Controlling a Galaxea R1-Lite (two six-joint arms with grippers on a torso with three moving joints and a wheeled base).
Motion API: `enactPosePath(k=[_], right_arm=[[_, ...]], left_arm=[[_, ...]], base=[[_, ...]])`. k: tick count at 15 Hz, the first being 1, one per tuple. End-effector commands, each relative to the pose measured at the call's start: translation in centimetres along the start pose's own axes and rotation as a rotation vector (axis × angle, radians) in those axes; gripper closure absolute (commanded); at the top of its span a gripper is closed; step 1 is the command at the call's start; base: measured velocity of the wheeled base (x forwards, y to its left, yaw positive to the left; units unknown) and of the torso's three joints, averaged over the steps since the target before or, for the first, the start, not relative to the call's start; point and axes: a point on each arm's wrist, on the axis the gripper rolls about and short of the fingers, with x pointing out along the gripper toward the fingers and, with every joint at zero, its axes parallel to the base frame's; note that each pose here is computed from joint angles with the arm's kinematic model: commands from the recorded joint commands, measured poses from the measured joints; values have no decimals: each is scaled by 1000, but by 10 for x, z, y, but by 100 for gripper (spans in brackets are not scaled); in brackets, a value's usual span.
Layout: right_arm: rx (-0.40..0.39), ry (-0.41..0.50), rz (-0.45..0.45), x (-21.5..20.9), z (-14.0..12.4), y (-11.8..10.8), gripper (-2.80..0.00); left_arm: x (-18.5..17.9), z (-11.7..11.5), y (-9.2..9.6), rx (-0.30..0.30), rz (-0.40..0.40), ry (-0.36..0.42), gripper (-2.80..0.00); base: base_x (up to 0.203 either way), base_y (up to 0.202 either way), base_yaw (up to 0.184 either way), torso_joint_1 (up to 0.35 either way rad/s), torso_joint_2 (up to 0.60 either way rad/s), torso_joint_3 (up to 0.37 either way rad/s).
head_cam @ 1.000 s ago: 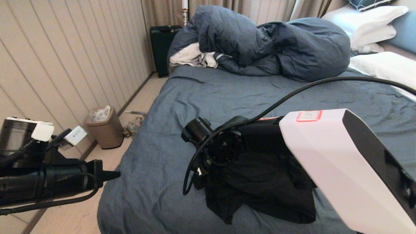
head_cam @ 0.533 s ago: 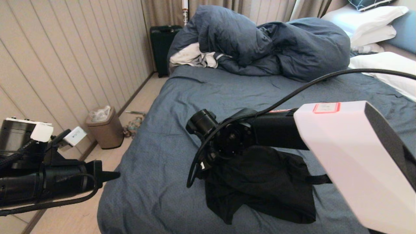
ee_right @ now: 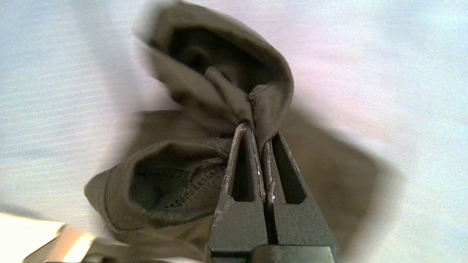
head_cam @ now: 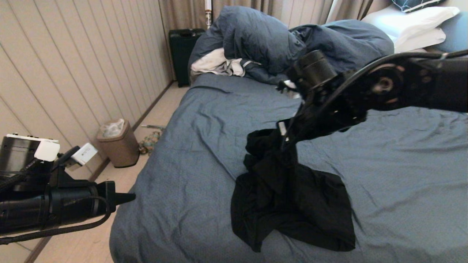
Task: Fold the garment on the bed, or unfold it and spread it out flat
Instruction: Unford the black T-shirt
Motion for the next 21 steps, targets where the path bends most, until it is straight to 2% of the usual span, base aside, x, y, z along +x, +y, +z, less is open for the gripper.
enactPosePath(k=[1,3,6,10,12,15,18,21], right_arm=[[93,-61,-88,-39,3,-62,0],[172,-20,-142,-44,-11,-119,0],[282,48,-192,-45,-38,-190,0],[378,108,-255,-39,-70,-263,0],[397,126,-306,-25,-87,-299,0],[411,177,-330,-9,-105,-324,0],[415,174,-377,-5,-116,-346,0],[433,195,-407,-11,-129,-358,0]], left_arm=[[0,-1,0,-4,0,3,0],[0,-1,0,-2,-2,3,0],[2,-2,1,-6,-2,15,0],[5,-6,0,-7,-11,27,0],[5,-7,-1,-8,-13,24,0],[6,-7,-2,-3,-17,29,0],[6,-8,-1,-4,-16,32,0],[6,-8,-1,-4,-16,32,0]], base=[[0,0,0,0,0,0],[0,0,0,0,0,0],[0,0,0,0,0,0],[0,0,0,0,0,0],[0,0,0,0,0,0],[0,0,0,0,0,0],[0,0,0,0,0,0],[0,0,0,0,0,0]])
